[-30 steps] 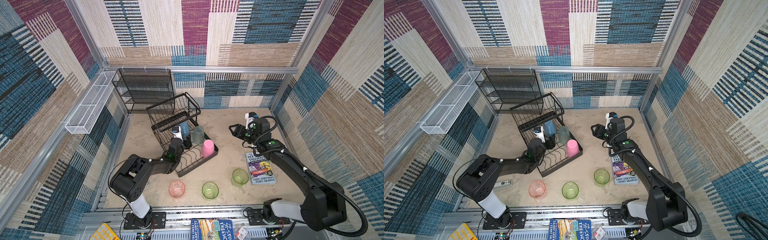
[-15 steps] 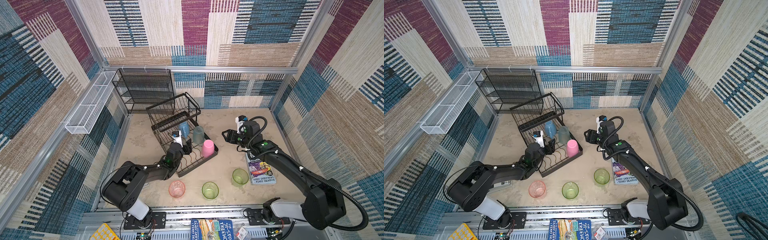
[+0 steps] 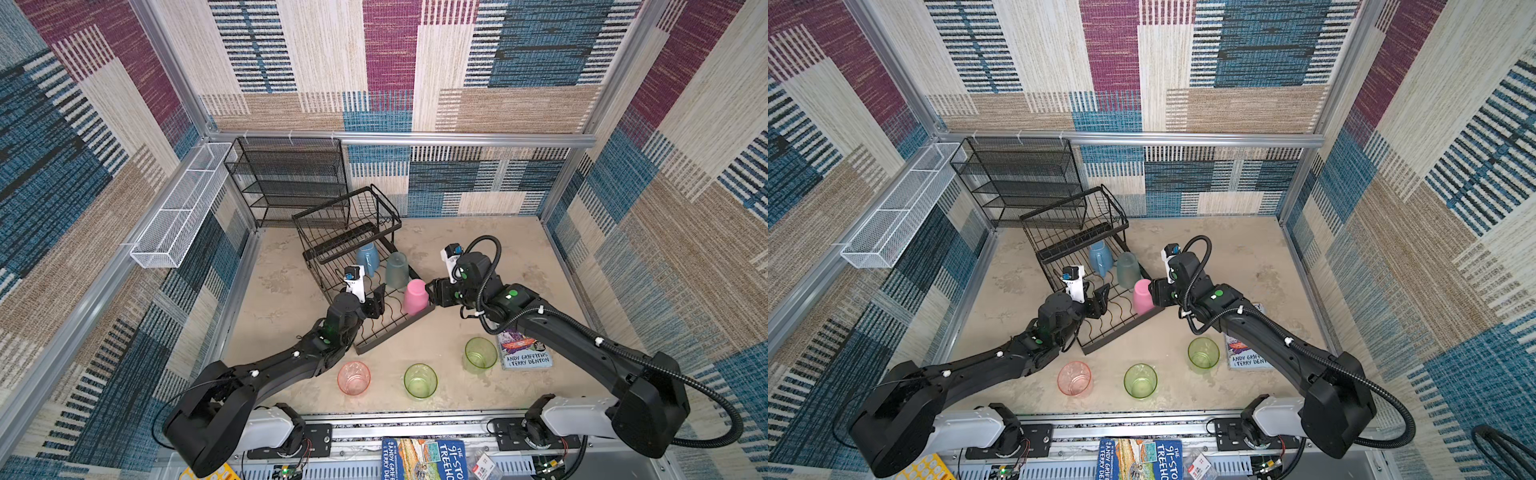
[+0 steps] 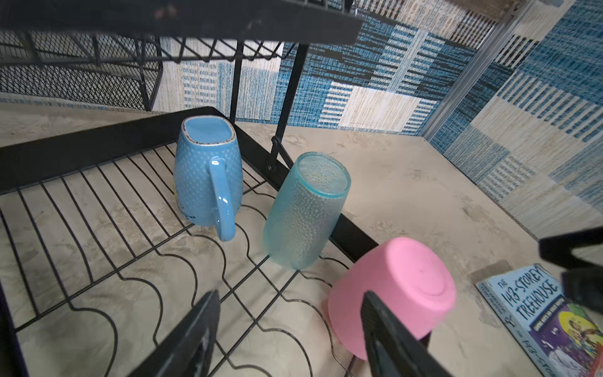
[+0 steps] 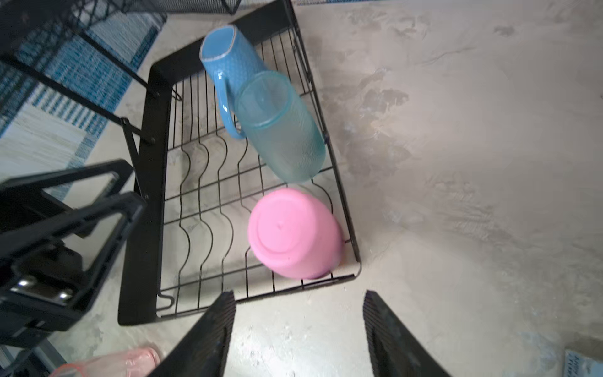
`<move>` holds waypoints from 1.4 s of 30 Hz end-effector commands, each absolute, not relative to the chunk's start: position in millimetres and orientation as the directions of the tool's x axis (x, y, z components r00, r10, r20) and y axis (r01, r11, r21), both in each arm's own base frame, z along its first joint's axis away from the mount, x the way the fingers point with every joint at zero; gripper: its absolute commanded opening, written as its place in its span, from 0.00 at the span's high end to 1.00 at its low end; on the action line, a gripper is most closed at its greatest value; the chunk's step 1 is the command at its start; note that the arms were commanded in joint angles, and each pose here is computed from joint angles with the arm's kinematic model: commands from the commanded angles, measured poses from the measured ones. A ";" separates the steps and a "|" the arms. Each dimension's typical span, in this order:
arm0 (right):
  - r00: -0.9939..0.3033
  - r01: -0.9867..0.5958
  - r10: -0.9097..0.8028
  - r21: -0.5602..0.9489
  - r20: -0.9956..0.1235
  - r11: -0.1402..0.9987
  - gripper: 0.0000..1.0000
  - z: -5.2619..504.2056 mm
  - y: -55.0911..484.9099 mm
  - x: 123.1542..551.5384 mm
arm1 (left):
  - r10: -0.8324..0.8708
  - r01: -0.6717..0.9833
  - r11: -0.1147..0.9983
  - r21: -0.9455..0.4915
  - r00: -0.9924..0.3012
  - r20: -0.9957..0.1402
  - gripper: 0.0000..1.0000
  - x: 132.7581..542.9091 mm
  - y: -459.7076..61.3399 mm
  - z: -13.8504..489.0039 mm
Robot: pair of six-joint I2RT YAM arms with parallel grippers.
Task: Load cups into a dish rack
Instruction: Pick up the cup from the bottom-center of the table.
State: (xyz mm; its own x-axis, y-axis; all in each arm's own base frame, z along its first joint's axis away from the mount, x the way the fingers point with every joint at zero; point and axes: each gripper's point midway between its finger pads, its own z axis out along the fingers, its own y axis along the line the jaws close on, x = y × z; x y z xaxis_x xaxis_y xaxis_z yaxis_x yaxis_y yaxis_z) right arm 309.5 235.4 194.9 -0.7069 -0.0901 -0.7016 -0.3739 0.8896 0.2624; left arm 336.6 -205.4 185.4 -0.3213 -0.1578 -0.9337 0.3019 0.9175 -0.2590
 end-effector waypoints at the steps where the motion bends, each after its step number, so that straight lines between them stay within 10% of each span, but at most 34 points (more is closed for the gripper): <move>1: -0.712 -0.413 -0.191 0.183 -0.676 0.892 0.34 185.7 237.0 294.3 | -0.090 0.288 0.935 -0.206 -0.369 -0.925 0.29 324.7 -197.5 178.2; 42: -0.758 -0.642 -0.556 0.235 -0.341 0.730 0.43 123.3 254.7 145.4 | -0.113 0.233 0.924 -0.304 -0.593 -0.797 0.29 261.0 -172.5 170.1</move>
State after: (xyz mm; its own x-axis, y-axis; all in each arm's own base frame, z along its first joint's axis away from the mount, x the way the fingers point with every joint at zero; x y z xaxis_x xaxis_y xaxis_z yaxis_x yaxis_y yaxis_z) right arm 152.7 258.3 127.1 -0.7457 -0.5535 -0.3708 -0.6506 0.7247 0.2267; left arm 261.9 -171.8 170.0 -0.5922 -0.1011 -0.7994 0.2335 0.9280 -0.2903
